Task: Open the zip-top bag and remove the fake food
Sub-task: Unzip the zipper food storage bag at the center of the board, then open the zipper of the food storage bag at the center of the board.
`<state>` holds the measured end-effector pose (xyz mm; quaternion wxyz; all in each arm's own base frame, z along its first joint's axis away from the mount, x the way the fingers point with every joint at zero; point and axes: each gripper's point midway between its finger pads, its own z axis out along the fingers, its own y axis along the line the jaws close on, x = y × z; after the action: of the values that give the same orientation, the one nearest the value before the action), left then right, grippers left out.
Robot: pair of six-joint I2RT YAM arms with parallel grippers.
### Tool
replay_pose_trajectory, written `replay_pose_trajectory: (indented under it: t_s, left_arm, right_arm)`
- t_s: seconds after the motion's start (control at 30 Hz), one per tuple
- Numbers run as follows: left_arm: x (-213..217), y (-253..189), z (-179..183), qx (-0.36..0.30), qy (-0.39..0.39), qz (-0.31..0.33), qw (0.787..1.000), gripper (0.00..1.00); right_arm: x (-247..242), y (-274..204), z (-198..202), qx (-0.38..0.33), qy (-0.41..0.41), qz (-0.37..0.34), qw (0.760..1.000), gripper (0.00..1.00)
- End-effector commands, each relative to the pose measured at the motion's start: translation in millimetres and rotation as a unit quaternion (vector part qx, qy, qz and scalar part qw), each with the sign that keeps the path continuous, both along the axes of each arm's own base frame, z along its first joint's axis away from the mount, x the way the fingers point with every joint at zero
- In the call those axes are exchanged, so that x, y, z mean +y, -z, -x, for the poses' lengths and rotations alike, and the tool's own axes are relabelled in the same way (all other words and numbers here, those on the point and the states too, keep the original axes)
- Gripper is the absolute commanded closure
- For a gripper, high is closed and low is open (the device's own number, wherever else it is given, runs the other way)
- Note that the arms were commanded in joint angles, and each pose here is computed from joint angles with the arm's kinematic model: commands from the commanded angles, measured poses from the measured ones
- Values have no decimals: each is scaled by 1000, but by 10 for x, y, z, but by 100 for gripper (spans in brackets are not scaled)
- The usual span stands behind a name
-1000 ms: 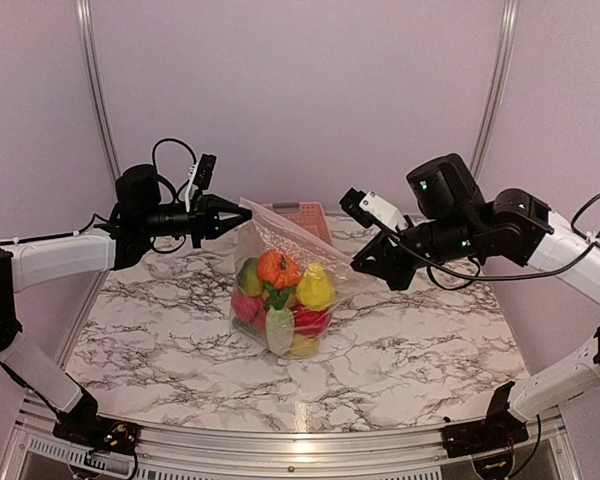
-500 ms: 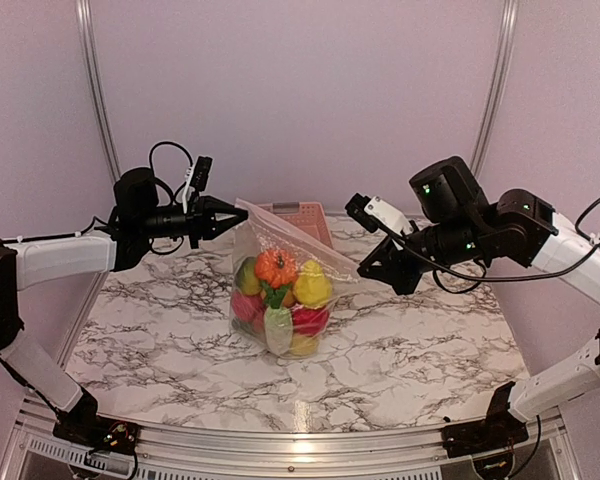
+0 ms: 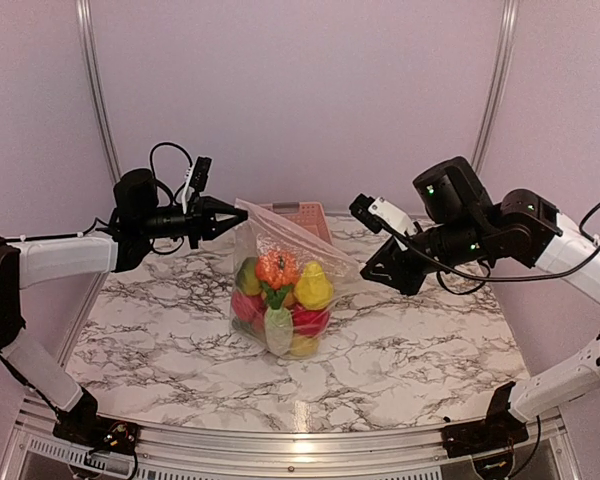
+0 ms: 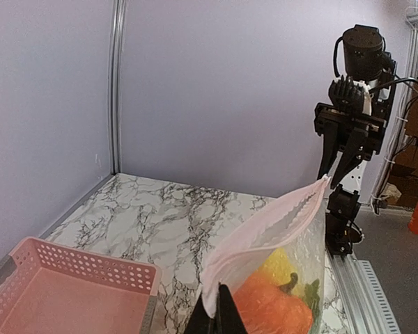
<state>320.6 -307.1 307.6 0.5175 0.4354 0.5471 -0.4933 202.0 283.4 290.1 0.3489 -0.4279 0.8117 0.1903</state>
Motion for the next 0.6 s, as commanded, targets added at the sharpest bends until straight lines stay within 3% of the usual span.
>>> replay_pose_trajectory:
  t_s: [0.0, 0.13, 0.23, 0.37, 0.57]
  left_arm:
    - [147, 7, -199, -2, -37, 11, 999, 100]
    - [137, -2, -152, -4, -27, 11, 1000, 100]
    - [127, 5, -115, -6, -22, 8, 1000, 100]
    - [109, -2, -56, -11, -17, 7, 1000, 100]
    - [36, -30, 84, -26, -4, -1, 1000, 100]
  right_arm:
    - [-154, 131, 128, 35, 2, 31, 999, 71]
    - [24, -156, 56, 14, -12, -6, 1000, 39]
    - [126, -468, -71, -19, -9, -27, 999, 26]
    - [241, -816, -353, -75, 16, -32, 997, 21]
    - [511, -928, -732, -121, 29, -18, 992, 29]
